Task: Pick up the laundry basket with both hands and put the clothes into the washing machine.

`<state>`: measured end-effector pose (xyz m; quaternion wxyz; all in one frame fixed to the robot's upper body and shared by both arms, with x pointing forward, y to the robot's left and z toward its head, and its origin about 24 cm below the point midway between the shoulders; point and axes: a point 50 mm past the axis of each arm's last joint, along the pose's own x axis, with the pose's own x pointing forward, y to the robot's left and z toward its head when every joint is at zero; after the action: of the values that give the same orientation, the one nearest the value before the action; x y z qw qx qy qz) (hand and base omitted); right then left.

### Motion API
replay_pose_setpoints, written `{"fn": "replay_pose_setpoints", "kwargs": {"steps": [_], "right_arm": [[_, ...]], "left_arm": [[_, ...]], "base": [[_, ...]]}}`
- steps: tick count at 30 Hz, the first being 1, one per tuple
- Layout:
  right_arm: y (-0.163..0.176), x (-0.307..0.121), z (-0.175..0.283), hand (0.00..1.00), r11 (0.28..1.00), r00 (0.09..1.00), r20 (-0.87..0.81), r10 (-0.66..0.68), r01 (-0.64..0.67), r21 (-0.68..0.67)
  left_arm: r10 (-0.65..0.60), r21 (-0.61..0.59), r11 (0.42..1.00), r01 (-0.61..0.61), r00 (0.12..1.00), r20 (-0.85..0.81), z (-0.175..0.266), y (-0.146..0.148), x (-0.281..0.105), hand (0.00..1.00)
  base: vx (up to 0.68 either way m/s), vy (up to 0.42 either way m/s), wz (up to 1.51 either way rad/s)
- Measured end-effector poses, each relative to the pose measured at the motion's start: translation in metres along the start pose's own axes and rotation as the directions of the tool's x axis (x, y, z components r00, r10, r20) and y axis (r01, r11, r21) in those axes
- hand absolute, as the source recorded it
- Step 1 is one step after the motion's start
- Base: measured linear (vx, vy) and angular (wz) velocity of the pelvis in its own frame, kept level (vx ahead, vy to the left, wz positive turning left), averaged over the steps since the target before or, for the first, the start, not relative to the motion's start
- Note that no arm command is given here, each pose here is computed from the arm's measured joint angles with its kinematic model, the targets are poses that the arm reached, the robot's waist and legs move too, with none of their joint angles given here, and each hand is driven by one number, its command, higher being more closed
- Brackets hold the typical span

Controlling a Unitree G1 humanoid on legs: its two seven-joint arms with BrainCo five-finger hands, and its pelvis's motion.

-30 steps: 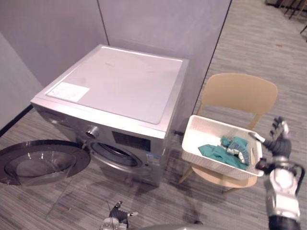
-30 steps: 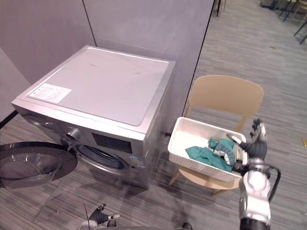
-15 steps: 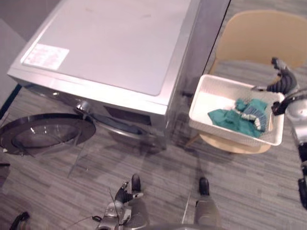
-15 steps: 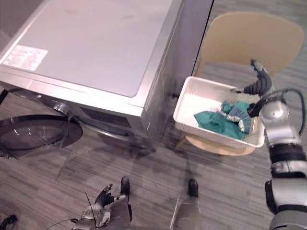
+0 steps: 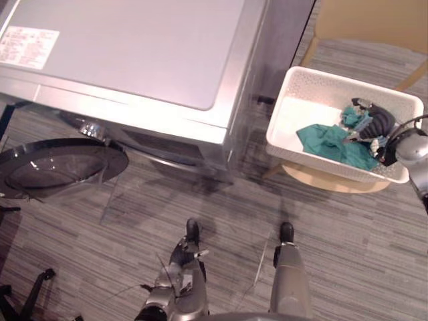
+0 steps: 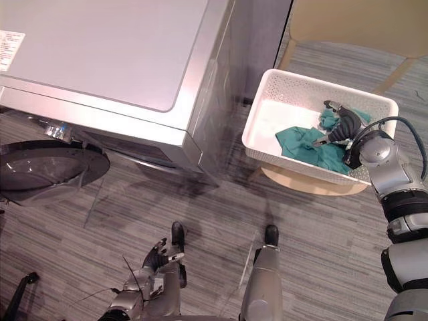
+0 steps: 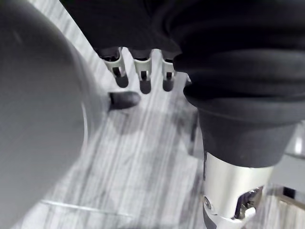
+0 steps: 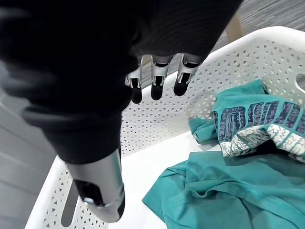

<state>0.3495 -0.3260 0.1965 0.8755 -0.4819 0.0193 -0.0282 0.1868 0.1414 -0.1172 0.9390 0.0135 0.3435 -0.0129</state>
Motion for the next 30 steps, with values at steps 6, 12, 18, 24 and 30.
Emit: {"fn": "replay_pose_setpoints", "kwargs": {"steps": [6,12,18,24,30], "right_arm": [[-0.017,0.001,-0.01,0.0,0.994,0.993,-0.064,-0.097,0.1,0.046],[-0.062,0.005,0.006,0.0,0.936,0.946,-0.083,-0.315,0.324,0.141],[-0.083,0.006,0.016,0.0,0.9,0.918,-0.086,-0.386,0.396,0.183],[-0.087,0.005,0.011,0.0,0.882,0.91,-0.12,-0.397,0.415,0.222],[-0.093,0.001,0.007,0.0,0.861,0.9,-0.135,-0.414,0.436,0.262]], "left_arm": [[-0.012,-0.04,0.999,0.016,0.995,0.102,0.028,-0.008,0.005,0.0],[0.011,-0.069,0.998,-0.002,0.991,0.13,0.035,-0.009,0.005,0.0],[0.018,-0.097,0.995,-0.003,0.987,0.157,0.043,-0.013,0.005,0.0],[0.02,-0.124,0.992,0.006,0.979,0.204,0.055,-0.013,0.004,0.0],[0.013,-0.141,0.99,0.025,0.966,0.26,0.069,-0.015,0.002,0.0]], "base": [[-0.03,-0.01,0.13],[-0.01,-0.016,0.02],[-0.01,-0.049,0.07],[-0.01,-0.018,0.02],[-0.02,-0.057,0.09]]}}
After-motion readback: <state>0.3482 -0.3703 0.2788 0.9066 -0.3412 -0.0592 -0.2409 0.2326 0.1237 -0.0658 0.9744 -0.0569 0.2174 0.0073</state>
